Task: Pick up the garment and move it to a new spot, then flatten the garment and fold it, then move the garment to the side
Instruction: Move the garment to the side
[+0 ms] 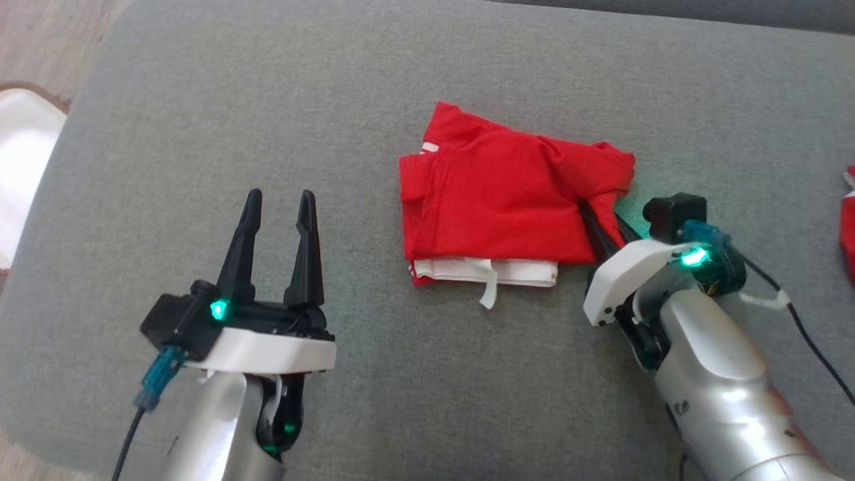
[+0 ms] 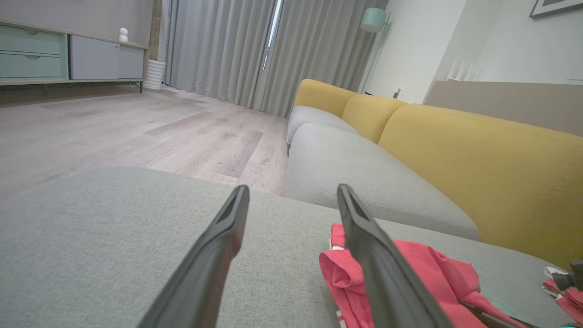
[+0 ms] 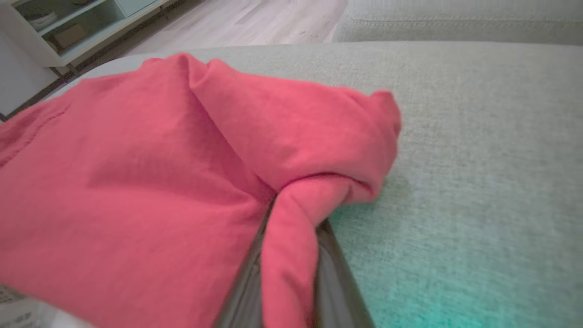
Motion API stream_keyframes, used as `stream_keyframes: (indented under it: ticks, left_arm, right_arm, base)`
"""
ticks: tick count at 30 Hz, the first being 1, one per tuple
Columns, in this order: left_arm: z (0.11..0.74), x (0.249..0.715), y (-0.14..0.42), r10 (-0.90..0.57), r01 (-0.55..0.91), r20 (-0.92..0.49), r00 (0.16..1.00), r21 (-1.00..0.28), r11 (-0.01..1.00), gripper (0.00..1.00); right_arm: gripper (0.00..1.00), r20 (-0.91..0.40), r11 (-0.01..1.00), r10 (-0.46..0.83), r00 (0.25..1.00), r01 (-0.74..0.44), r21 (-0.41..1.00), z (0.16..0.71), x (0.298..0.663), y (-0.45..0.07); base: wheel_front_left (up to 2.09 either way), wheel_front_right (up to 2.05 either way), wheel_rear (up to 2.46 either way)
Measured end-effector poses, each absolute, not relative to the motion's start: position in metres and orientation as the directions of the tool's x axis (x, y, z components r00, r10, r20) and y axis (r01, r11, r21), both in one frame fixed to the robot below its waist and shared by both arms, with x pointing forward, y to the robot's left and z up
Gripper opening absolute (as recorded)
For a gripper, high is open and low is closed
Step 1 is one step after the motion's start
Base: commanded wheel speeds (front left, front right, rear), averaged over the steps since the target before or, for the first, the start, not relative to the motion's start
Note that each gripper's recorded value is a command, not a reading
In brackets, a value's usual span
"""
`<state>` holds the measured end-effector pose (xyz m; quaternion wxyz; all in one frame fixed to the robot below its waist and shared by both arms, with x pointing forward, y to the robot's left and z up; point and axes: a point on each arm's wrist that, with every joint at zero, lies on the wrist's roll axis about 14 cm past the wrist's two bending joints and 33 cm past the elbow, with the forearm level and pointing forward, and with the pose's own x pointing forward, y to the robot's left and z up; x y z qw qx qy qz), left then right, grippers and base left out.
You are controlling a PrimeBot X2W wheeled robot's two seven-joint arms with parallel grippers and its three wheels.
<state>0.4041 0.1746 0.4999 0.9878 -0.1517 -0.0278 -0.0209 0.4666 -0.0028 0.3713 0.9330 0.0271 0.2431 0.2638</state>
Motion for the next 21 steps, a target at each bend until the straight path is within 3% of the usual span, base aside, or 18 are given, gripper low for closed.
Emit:
stream_keyframes:
  ticks: [14, 21]
  left_arm:
    - [0.513, 0.418, 0.129, -0.164, 0.190, 0.109, 0.980, -0.300, 0.935, 1.00]
    - [0.520, 0.427, 0.084, -0.277, 0.307, 0.139, 0.951, -0.315, 0.898, 1.00]
  right_arm:
    - [0.00, -0.287, 0.878, 0.420, 0.861, -0.466, -0.110, 0.417, 0.479, -0.060]
    - [0.00, -0.267, 0.874, 0.324, 0.908, -0.395, -0.282, 0.439, 0.480, -0.132]
  base:
    - [0.00, 0.00, 0.00]
    - [0.00, 0.00, 0.00]
